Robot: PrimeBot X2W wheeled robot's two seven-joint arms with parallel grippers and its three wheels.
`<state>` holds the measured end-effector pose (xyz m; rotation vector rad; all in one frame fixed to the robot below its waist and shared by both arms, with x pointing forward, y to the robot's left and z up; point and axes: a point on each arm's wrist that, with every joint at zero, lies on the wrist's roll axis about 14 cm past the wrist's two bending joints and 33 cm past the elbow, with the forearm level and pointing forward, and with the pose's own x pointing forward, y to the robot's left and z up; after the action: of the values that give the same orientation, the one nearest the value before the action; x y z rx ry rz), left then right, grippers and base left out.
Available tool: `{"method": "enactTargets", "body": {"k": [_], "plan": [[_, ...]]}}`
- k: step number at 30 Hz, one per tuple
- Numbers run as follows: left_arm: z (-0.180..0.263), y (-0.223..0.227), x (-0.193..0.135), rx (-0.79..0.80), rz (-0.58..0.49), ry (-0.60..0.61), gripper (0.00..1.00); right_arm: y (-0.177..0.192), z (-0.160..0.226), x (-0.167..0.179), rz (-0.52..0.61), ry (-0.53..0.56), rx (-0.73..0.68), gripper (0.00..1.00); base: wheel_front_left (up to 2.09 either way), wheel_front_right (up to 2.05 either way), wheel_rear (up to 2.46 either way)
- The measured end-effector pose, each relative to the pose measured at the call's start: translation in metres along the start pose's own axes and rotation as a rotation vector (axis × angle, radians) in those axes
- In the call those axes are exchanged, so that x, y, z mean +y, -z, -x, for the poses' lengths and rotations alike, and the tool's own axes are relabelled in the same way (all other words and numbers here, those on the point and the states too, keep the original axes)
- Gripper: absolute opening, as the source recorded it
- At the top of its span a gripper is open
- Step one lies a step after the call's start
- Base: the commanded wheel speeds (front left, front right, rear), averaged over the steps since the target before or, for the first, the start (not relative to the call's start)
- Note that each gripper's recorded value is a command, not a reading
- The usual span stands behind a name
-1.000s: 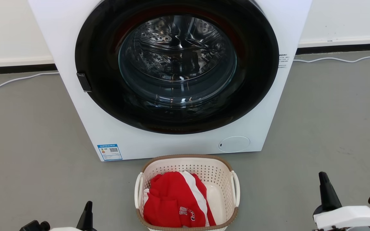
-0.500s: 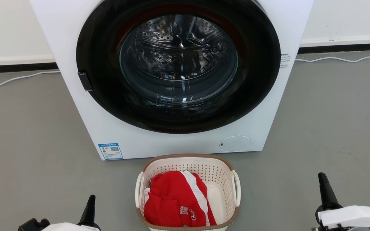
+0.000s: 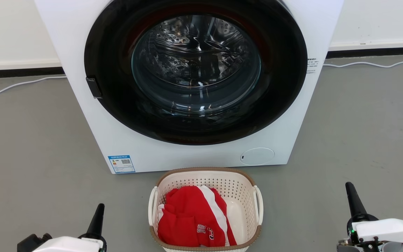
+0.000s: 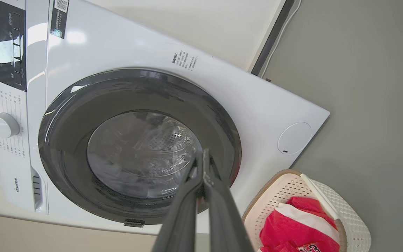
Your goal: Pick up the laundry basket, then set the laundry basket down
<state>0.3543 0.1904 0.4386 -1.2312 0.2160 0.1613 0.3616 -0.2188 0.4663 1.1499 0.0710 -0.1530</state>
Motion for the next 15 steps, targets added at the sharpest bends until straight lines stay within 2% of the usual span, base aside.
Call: {"method": "enactTargets", "body": {"k": [15], "plan": [[-0.004, -0.007, -0.014, -0.006, 0.142, 0.059, 0.00, 0.004, -0.002, 0.003, -0.179, -0.009, 0.023, 0.00, 0.00, 0.00, 0.00]]}}
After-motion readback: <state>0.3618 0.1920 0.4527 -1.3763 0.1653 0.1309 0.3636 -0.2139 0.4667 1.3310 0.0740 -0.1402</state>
